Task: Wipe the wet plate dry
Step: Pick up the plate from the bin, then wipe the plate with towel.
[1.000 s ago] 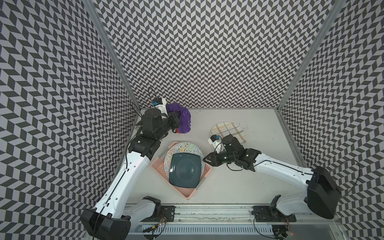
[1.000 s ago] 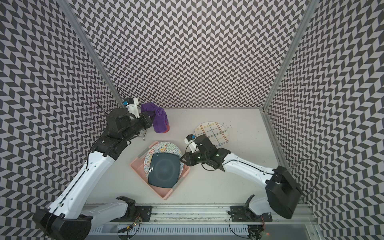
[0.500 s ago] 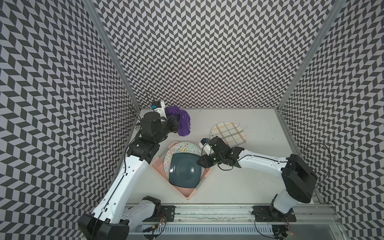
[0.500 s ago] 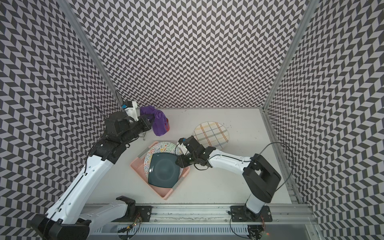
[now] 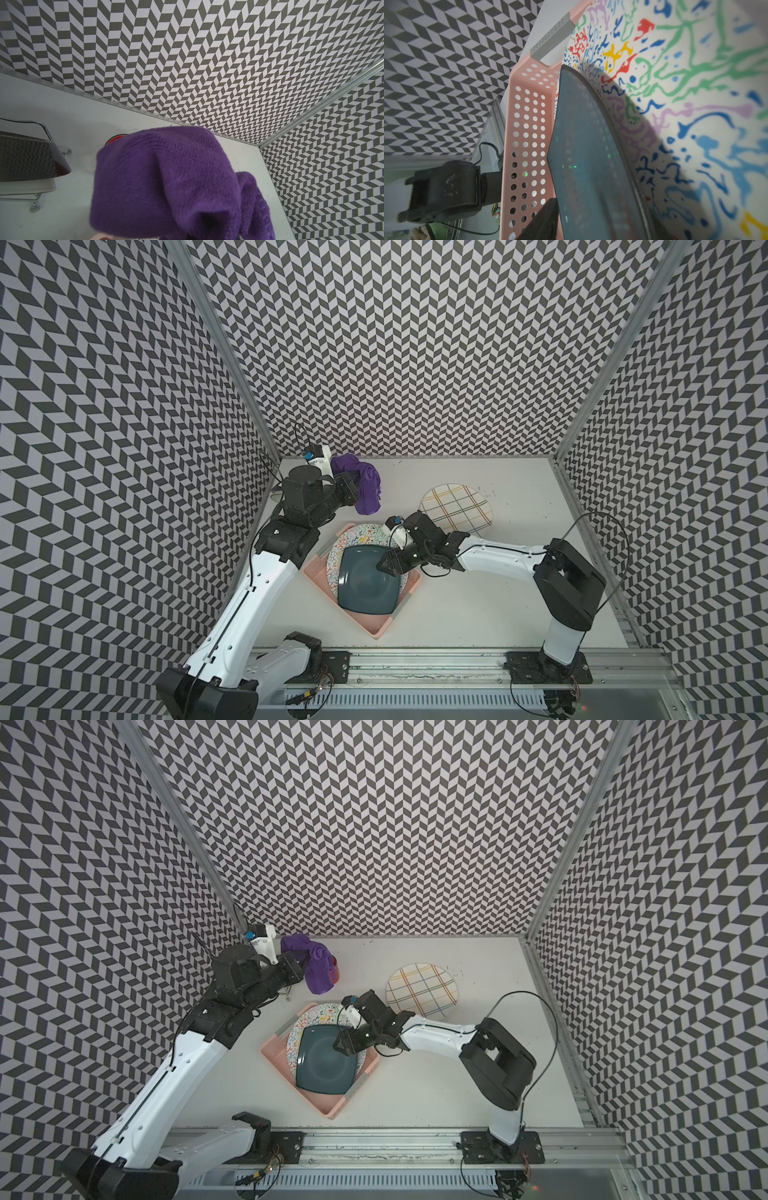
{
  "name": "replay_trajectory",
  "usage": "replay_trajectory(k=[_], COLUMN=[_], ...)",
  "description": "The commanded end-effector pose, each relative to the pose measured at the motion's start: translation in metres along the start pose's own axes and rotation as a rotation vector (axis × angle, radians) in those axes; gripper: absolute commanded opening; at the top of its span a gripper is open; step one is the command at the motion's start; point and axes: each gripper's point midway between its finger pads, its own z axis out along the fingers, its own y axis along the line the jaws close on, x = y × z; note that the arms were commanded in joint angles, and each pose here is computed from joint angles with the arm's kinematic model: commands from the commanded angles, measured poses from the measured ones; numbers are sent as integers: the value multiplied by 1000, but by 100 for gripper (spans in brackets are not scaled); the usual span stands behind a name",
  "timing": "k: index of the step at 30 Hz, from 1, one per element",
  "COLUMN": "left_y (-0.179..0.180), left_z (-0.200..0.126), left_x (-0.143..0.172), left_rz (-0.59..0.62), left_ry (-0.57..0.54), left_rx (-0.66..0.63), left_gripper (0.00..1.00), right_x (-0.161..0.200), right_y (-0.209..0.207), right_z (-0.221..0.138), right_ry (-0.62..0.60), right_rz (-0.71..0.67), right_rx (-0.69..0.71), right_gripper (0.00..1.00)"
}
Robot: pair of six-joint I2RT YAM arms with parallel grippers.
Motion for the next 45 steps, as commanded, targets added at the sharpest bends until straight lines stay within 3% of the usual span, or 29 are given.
replay_trajectory(k=[1,4,9,14,22,27,32,37,45], left_y=[-2,-1,-1,-1,-2,-26,-50,-46,-112], left_z=[-5,-5,-5,-5,-11,-11,-1,22,34], left_x=[-6,-6,-6,-7,-16,-11,29,81,165], left_rz=[9,7,9,10,59,124,182,290,401], left_ry=[-32,-33,-33,-36,-57,-32,108,265,442], left_rx=[9,6,5,6,-11,129,307,279,422], left_gripper=[0,0,0,0,0,0,0,0,0], right_x=[51,51,43,7,-93,-128,-146,-163,-189], right_y=[-43,-43,-42,-18,33,33,15,41,74], right_z=[26,31,28,11,-67,-132,-197,-267,-318], right_ry=[165,179,166,88,-218,-413,-590,-806,-934], right_rz=[72,73,82,58,62,142,246,230,238], right_rx=[76,50,32,-10,-92,-153,-179,-316,-457], right_gripper=[47,30,15,4,0,0,0,0,0])
